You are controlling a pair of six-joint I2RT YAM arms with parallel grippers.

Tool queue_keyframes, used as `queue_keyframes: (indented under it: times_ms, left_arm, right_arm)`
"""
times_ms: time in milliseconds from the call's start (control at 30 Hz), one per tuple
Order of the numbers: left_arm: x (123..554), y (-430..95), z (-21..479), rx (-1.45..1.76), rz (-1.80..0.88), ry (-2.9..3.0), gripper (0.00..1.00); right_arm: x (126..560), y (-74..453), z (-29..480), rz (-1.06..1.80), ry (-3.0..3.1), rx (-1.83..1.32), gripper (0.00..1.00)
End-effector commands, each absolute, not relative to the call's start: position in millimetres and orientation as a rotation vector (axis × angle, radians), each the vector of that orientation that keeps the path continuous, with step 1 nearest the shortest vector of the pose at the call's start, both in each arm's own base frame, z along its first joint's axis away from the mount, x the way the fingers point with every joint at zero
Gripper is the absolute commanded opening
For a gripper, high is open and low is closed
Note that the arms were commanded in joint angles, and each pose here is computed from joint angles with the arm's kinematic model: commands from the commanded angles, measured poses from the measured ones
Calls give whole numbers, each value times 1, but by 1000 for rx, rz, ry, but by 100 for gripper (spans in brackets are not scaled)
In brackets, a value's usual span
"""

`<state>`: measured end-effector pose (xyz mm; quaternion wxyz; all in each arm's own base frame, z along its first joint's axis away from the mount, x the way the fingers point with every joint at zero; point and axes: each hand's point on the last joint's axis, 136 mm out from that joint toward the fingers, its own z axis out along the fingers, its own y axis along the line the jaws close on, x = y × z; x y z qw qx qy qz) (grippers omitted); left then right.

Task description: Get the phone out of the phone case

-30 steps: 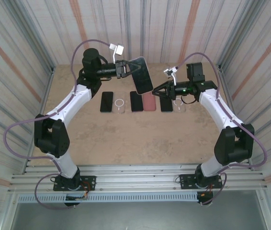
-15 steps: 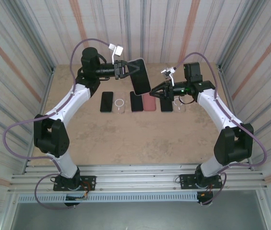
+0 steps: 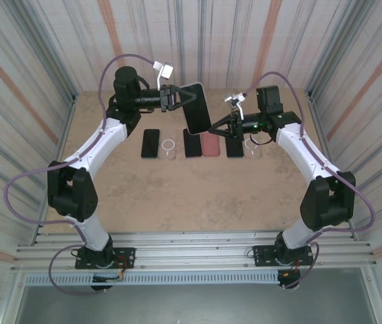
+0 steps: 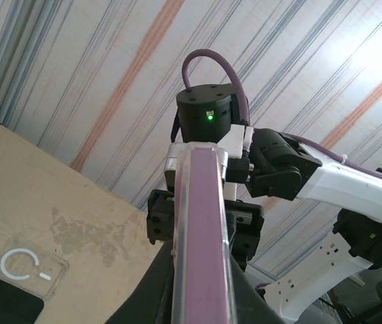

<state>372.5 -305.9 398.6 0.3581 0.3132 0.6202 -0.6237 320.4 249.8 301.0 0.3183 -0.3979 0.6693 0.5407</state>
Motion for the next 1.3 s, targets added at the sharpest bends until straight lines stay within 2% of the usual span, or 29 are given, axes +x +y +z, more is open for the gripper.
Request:
queue_keyframes:
  times_ms: [0, 367, 767, 1267]
  left_arm:
    - [351, -300, 439, 896, -1621, 1469, 0]
    - [324, -298, 445, 968, -1708, 1495, 0]
    - [284, -306, 453, 1108, -1765, 1475, 0]
    - [280, -312, 448, 1123, -1808, 1497, 0]
  right_arm:
    - [319, 254, 302, 1425, 1728, -1092, 10]
    - [334, 249, 271, 1080, 1782, -1274, 6]
    - [333, 268, 276, 955, 1683, -1431, 6]
    - [334, 269, 302, 779, 1574, -1436, 7]
